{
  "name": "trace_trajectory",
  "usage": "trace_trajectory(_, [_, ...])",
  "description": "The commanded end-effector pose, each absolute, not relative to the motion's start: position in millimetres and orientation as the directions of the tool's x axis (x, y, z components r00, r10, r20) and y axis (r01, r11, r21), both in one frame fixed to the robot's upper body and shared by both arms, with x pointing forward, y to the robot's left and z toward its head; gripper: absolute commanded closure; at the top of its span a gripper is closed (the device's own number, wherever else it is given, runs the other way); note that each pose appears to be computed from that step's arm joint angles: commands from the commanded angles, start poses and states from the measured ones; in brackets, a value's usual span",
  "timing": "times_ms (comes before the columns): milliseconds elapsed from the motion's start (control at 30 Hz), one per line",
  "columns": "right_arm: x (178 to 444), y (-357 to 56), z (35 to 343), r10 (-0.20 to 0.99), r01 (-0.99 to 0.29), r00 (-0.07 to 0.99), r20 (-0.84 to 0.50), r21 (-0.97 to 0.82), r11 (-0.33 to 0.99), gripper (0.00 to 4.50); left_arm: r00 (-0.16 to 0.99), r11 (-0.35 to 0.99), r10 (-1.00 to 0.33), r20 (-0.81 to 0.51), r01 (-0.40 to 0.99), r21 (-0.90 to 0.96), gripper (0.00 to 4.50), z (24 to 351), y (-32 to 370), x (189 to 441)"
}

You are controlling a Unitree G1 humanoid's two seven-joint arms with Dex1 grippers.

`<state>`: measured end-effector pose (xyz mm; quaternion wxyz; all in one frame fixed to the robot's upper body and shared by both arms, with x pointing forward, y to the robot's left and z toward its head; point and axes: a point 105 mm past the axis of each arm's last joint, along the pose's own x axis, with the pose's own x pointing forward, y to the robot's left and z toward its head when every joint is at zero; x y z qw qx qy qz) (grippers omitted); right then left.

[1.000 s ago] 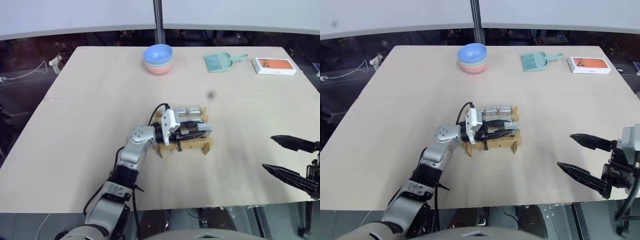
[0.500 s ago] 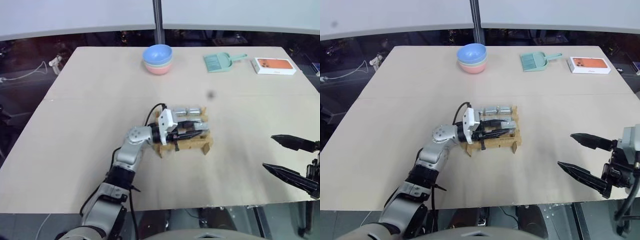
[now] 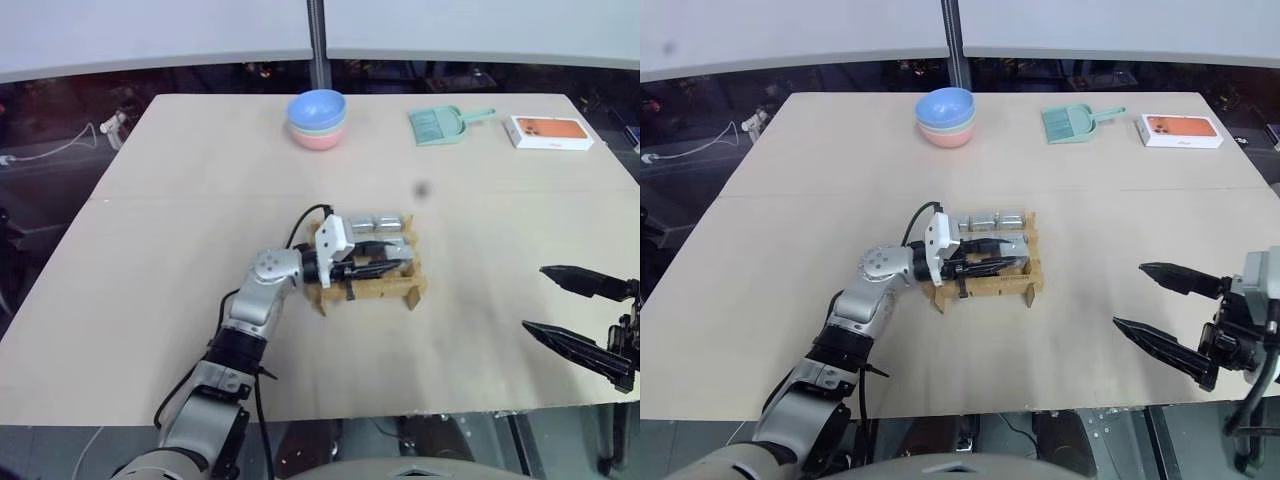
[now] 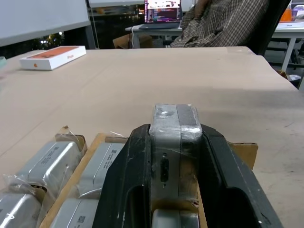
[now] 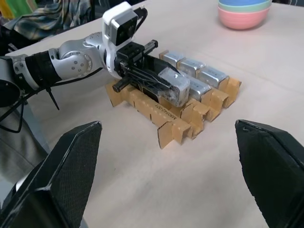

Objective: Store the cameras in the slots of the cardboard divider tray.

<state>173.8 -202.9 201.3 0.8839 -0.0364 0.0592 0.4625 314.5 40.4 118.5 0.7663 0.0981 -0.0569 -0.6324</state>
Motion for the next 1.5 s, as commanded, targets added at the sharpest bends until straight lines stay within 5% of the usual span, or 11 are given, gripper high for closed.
trace_trajectory(33, [174.5, -203.1, 205.0, 0.808, -0.816, 0.577, -0.12, -0.039, 0.577, 0.05, 0.193, 0.173, -0.971, -0.14, 0.974, 0.144, 3.78, 88.5, 42.1, 312.1])
trace_trajectory(333, [174.7, -203.6, 204.2, 0.801, -0.808, 0.588, -0.115, -0.039, 0.588, 0.05, 0.162, 0.145, -0.977, -0.138, 0.981, 0.126, 3.78, 90.7, 41.8, 311.2])
trace_trajectory(367, [174.8, -203.7, 204.3, 0.8, -0.807, 0.589, -0.114, -0.039, 0.589, 0.0, 0.158, 0.142, -0.978, -0.139, 0.982, 0.123, 2.71, 90.5, 42.2, 310.7])
trace_trajectory(467, [175.0, -203.7, 204.6, 0.799, -0.807, 0.59, -0.112, -0.042, 0.59, 0.0, 0.156, 0.139, -0.978, -0.142, 0.983, 0.119, 1.41, 89.5, 42.7, 310.0])
trace_trajectory(1000, [177.8, -204.3, 203.8, 0.795, -0.801, 0.597, -0.109, -0.046, 0.596, 0.0, 0.153, 0.139, -0.981, -0.118, 0.983, 0.12, 1.41, 115.9, 48.7, 313.2])
trace_trajectory(1433, [178.2, -203.1, 202.8, 0.789, -0.795, 0.606, -0.099, -0.047, 0.604, 0.0, 0.129, 0.107, -0.963, -0.238, 0.989, 0.101, 1.41, 106.2, 50.7, 306.9])
trace_trajectory(1500, [178.1, -203.3, 203.4, 0.788, -0.794, 0.607, -0.098, -0.049, 0.606, 0.0, 0.127, 0.101, -0.953, -0.274, 0.989, 0.107, 1.94, 103.1, 50.5, 306.2])
